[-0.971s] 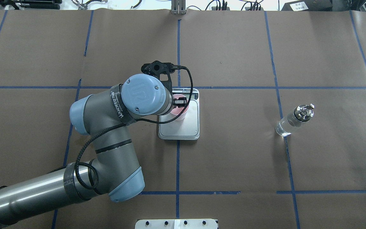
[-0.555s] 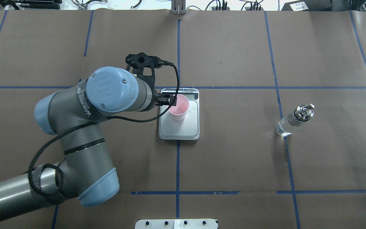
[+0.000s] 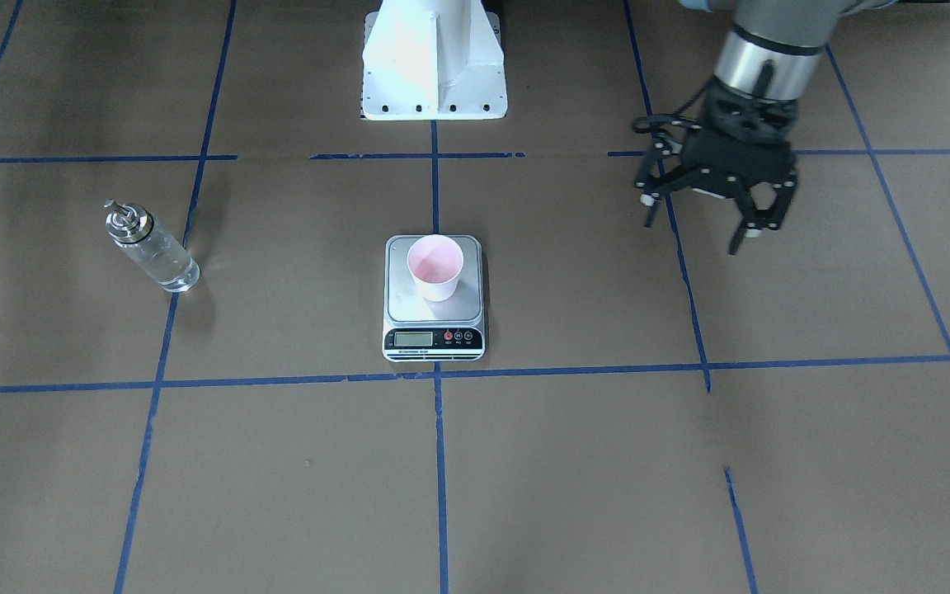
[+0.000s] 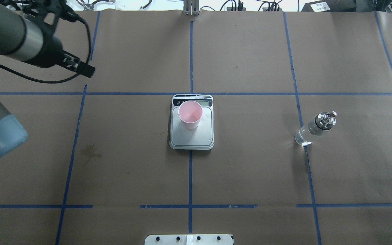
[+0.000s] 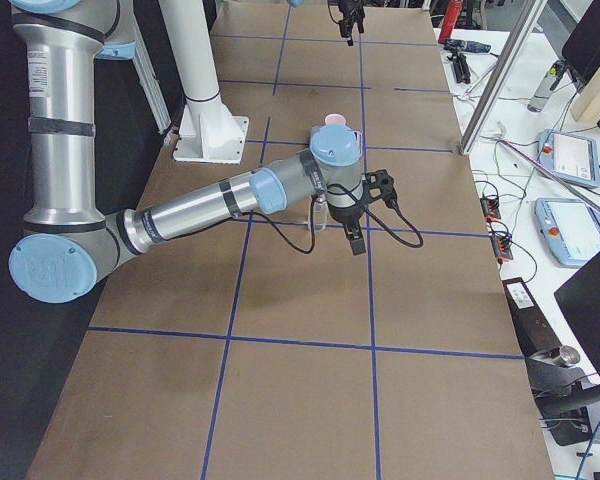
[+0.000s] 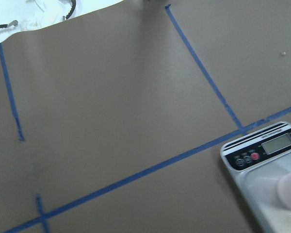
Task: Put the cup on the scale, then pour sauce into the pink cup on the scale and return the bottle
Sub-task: 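Release the cup and withdraw the left gripper, then reach the right gripper to the glass sauce bottle and grasp it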
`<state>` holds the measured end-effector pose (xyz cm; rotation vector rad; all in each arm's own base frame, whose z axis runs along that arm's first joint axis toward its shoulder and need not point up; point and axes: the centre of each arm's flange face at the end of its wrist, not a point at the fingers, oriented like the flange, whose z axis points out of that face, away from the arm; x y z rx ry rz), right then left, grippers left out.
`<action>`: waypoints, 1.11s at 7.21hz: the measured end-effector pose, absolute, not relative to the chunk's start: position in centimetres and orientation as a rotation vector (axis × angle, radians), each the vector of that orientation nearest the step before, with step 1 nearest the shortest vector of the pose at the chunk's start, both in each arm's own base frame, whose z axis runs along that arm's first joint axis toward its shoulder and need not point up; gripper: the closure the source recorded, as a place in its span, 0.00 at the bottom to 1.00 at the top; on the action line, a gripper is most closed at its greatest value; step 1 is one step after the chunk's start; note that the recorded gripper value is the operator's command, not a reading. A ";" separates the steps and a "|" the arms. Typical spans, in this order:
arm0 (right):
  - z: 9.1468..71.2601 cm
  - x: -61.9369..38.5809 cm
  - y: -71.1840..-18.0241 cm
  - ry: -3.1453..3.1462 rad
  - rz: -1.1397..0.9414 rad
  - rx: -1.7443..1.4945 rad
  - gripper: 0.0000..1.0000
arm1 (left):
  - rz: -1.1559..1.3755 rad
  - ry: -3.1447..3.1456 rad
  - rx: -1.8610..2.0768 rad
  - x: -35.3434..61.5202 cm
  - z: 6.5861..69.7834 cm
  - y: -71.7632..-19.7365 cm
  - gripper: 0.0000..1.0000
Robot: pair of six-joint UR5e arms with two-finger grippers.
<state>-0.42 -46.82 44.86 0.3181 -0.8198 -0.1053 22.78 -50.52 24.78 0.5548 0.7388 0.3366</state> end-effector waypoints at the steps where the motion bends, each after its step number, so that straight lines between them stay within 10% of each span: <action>1: 41.8 -1.8 -45.7 -0.857 -0.030 0.305 0.00 | 0.346 0.695 0.543 15.0 29.4 -52.2 0.00; 4: 32.9 -10.5 -40.3 -0.929 0.113 0.250 0.00 | 0.223 0.678 0.361 -1.2 45.5 -52.1 0.00; 8: 33.6 -22.0 -33.3 -0.842 0.219 0.372 0.00 | 0.223 0.689 0.338 -3.7 49.3 -50.3 0.00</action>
